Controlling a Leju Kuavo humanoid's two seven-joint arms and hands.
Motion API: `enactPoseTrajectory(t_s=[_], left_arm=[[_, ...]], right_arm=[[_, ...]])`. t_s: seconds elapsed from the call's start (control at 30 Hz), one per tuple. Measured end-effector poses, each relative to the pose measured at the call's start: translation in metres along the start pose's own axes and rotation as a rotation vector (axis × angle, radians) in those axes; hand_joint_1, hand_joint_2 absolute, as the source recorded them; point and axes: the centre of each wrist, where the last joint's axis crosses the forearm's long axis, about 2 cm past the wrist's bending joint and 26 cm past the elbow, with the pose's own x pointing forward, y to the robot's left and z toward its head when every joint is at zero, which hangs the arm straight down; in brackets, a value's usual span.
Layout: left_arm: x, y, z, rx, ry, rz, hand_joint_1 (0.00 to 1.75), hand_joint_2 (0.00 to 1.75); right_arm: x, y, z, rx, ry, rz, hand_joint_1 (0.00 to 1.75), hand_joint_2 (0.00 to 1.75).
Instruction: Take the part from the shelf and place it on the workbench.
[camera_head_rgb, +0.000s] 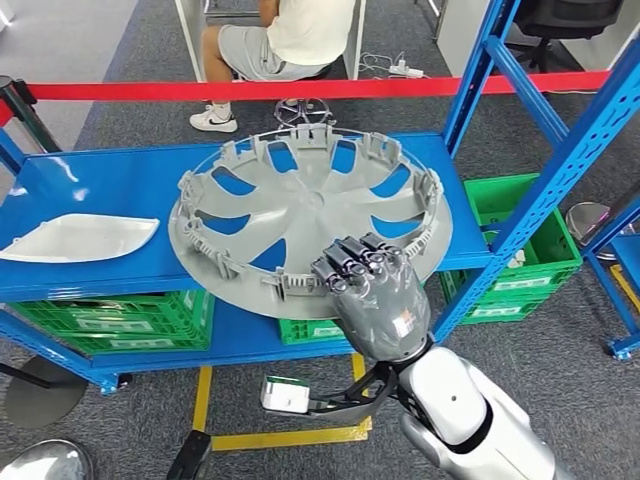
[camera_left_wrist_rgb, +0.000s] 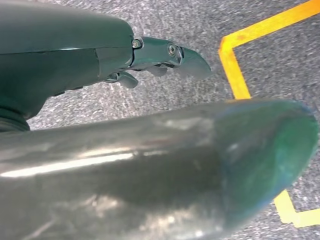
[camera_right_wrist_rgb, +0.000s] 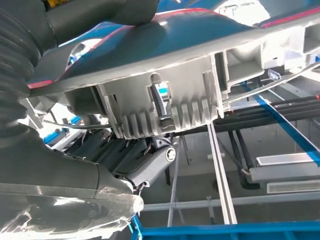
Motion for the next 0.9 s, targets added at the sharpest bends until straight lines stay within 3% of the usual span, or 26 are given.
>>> enactPoseTrajectory(t_s=[0.9], left_arm=[[0.005, 0.002, -0.002, -0.008, 0.002, -0.03, 0.0, 0.0]], right_arm=[[-0.002, 0.008, 0.012, 0.061, 0.103, -0.002, 1.75, 1.75]])
